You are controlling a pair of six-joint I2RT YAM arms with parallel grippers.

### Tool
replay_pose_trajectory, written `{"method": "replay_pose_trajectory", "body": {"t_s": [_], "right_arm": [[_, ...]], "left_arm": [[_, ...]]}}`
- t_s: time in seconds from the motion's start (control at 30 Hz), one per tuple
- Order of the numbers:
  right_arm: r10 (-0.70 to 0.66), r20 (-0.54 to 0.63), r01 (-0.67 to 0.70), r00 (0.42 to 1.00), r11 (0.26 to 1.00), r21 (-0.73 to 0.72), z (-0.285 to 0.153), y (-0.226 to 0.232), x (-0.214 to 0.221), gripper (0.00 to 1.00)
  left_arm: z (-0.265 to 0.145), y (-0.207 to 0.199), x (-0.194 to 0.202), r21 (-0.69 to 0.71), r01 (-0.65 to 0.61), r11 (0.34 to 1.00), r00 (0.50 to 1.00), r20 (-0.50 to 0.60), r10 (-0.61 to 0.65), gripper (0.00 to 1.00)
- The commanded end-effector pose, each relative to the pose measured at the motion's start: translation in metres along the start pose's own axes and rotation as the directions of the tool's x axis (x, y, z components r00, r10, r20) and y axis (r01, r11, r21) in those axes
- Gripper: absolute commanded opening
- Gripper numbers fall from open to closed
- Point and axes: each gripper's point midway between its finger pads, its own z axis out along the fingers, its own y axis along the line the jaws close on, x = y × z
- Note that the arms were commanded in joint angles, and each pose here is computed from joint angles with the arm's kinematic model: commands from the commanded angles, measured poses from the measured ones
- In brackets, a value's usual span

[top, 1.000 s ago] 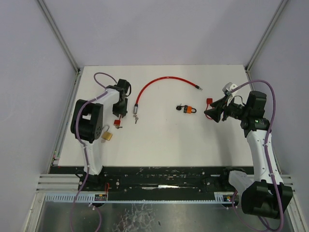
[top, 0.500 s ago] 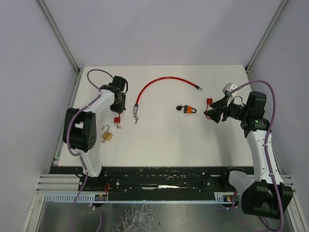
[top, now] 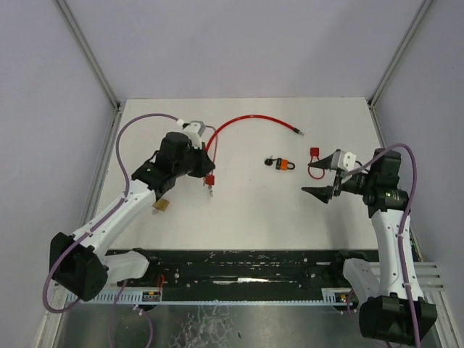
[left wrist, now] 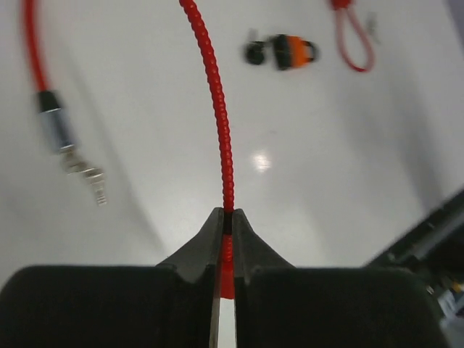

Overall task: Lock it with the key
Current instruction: Pick up the lock from the center of the board.

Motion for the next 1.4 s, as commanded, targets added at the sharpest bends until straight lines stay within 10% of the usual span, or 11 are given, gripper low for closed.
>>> {"method": "replay_pose_trajectory", "body": {"t_s": [0.0, 0.37, 1.0, 1.37], "right_arm": [[-0.364, 0.187, 0.386, 0.912, 0.917, -0.098, -0.003, 0.039, -0.032, 0.85], [-0.653, 0.081, 0.658, 0.753, 0.751, -0.057, -0.013, 0.015, -0.077, 0.96], [-0.694, -0.195, 0.643, 0.693, 0.717, -0.269, 0.011, -0.014, 0.018, 0.88], [-0.703, -0.281, 0.579, 0.653, 0.703, -0.413, 0.034, -0.006, 0.076, 0.61]], "left_arm": [[-0.026, -0.109, -0.041, 0.410, -0.140, 0.901, 0.966, 0.256, 0.033, 0.00], [-0.005, -0.211, -0.025, 0.778, -0.192, 0.598, 0.979, 0.107, 0.176, 0.00], [0.058, -0.232, 0.063, 0.876, -0.131, 0.465, 0.836, -0.154, 0.526, 0.00], [0.062, -0.228, 0.083, 0.882, -0.118, 0.455, 0.816, -0.175, 0.550, 0.00]]}}
